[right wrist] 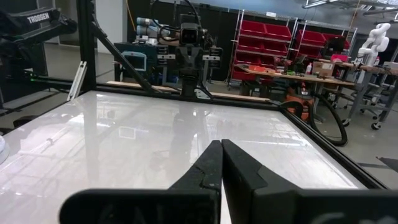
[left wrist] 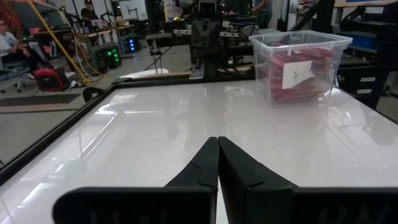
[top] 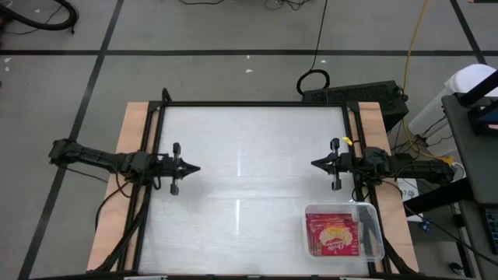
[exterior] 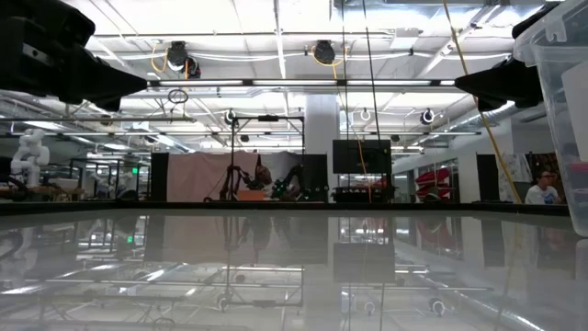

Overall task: Sort popcorn bags into baskets
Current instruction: Return to Home Position

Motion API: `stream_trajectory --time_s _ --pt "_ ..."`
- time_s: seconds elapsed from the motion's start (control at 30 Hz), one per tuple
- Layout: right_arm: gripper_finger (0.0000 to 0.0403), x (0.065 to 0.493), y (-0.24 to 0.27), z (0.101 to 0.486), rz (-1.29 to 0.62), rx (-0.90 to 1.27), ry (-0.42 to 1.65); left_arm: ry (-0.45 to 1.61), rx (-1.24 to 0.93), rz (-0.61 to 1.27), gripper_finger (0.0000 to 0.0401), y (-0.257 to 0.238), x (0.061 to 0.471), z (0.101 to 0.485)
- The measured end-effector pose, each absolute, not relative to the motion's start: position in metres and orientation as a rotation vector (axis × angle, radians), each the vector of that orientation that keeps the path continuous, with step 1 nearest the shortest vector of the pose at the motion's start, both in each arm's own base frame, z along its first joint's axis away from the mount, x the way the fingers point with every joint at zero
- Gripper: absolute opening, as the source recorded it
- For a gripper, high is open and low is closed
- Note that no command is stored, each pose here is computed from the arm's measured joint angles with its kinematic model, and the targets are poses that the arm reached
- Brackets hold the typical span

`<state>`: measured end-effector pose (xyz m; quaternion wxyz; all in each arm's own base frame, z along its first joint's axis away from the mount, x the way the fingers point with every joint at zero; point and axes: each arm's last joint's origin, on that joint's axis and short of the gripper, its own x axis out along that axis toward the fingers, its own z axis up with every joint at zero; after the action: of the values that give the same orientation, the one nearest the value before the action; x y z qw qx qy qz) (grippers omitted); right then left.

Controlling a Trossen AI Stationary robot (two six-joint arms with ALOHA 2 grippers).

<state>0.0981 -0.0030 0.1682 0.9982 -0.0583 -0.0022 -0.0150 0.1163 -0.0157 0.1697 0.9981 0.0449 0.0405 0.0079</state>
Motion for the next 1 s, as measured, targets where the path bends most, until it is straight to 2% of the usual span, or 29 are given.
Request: stream_trajectory --time_s 1.0 --pt "0.0 0.0981 -0.003 0.1682 -0.03 -0.116 -0.005 0.119 0.117 0.035 0.0005 -0.0101 0.1167 0.1662"
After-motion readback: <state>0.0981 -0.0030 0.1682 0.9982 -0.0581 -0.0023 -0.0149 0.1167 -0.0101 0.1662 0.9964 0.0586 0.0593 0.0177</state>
